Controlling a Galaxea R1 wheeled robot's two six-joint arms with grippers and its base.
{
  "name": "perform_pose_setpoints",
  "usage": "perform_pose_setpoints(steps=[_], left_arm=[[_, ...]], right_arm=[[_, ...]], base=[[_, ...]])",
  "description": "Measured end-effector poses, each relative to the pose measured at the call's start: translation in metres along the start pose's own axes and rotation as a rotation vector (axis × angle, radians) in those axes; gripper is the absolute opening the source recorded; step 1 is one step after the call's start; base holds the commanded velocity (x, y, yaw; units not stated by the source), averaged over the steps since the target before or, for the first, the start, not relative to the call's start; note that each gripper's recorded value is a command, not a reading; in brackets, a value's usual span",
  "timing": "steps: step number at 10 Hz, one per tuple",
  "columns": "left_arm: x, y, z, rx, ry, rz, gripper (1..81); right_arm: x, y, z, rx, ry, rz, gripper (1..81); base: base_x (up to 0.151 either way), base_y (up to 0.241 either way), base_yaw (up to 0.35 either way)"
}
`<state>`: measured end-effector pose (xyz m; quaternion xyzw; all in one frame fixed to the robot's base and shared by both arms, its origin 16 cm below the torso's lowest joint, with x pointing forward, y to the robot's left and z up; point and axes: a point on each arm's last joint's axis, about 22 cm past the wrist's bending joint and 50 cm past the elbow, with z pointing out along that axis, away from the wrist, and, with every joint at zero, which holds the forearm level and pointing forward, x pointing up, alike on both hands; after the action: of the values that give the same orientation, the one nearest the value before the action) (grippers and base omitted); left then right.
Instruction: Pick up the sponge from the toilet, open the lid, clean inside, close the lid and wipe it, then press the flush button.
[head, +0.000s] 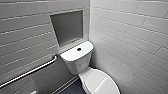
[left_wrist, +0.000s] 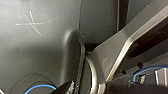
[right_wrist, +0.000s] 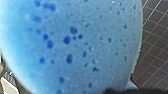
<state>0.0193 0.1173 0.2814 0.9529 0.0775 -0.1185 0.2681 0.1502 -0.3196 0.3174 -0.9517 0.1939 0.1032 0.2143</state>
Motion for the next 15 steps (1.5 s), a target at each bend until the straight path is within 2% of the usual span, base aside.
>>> perform_pose_setpoints(steps=[2,5,9,12,15], left_arm=[[0.026,0.003,-0.020,-0.049,0.023,0.017,81.1],[0.085,-0.007,-0.068,-0.091,0.075,0.032,81.1],[0.195,-0.018,-0.117,-0.101,0.185,-0.039,81.1],[0.213,-0.004,-0.121,-0.139,0.172,-0.110,81.1],[0.255,0.001,-0.132,-0.148,0.217,-0.131,81.1]], right_arm=[[-0.026,-0.002,0.000,0.040,0.037,0.019,1.0],[-0.032,-0.016,0.000,0.080,0.050,0.019,1.0],[-0.063,-0.026,-0.004,0.111,0.010,0.048,1.0],[-0.074,-0.026,-0.003,0.109,-0.020,0.075,1.0],[-0.075,-0.034,-0.002,0.125,-0.024,0.077,1.0]], base=[[0.000,0.000,0.000],[0.000,0.000,0.000],[0.000,0.000,0.000],[0.000,0.000,0.000],[0.000,0.000,0.000]])
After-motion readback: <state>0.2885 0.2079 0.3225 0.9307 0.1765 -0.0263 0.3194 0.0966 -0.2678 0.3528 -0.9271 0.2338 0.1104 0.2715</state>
